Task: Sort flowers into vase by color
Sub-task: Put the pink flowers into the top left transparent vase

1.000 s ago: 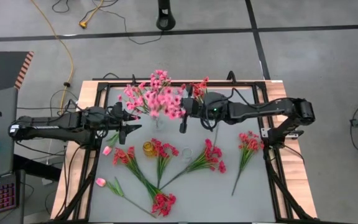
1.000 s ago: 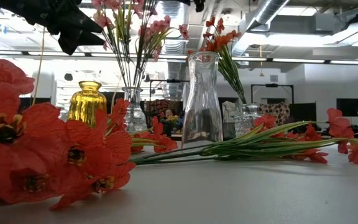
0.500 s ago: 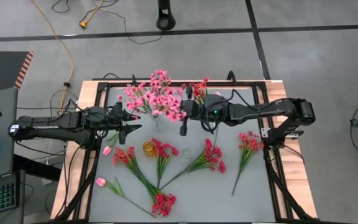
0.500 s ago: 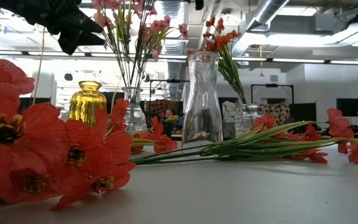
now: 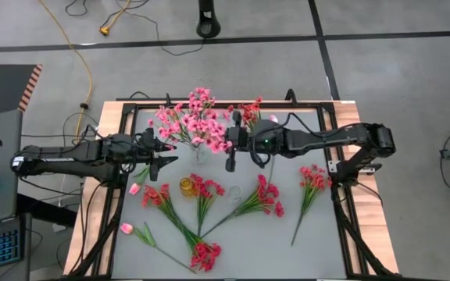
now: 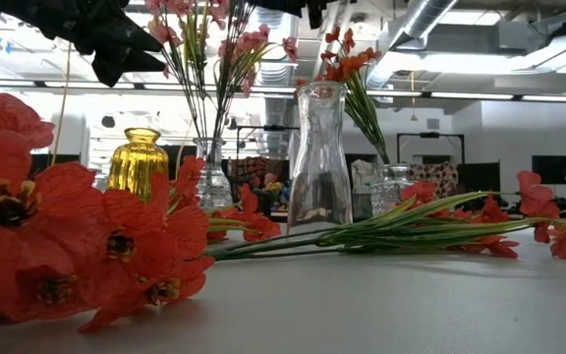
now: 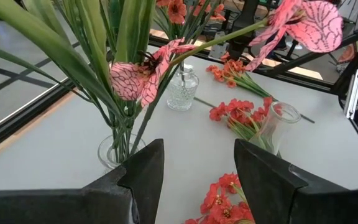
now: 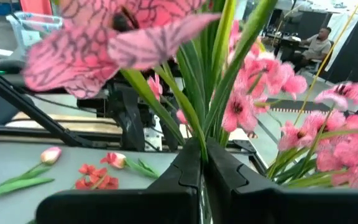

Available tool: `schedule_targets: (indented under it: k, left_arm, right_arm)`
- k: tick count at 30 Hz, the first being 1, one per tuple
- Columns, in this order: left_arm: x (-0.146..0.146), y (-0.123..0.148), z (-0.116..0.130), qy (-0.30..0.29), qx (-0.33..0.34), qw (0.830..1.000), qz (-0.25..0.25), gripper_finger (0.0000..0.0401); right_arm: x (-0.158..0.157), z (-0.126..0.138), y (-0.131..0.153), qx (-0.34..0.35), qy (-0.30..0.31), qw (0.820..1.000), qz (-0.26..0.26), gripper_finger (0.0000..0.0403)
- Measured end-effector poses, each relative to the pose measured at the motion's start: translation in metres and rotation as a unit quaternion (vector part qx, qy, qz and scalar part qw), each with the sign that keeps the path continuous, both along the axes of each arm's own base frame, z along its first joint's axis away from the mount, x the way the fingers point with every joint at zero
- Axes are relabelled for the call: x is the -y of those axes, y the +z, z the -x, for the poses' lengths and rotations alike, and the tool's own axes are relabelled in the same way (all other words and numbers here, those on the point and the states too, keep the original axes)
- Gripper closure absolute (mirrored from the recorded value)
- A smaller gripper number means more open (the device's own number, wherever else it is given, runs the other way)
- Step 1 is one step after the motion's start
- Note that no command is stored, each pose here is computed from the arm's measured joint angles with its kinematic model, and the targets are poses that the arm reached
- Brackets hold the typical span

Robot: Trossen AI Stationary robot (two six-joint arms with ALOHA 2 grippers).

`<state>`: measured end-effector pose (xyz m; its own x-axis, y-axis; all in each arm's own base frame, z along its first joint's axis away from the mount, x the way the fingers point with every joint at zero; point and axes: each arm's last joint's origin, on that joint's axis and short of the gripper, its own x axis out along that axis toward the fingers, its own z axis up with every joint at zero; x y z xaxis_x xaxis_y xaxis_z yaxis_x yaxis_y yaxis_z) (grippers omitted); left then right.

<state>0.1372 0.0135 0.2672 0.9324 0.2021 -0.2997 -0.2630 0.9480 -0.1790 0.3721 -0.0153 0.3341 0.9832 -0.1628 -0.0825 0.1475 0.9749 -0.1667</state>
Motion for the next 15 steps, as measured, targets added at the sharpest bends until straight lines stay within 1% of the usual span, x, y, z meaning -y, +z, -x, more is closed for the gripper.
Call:
schedule_targets:
  k: [7, 15]
  left_arm:
    - [0.0000, 0.0000, 0.0000, 0.000, 0.000, 1.000, 0.000, 0.0218]
    - [0.0000, 0.0000, 0.0000, 0.000, 0.000, 1.000, 0.000, 0.0218]
  right_arm:
    - [0.0068, 0.0003, -0.0022, -0.010, -0.009, 1.000, -0.002, 0.0357]
    - [0.0066, 0.0003, -0.0024, -0.011, -0.009, 1.000, -0.002, 0.0355]
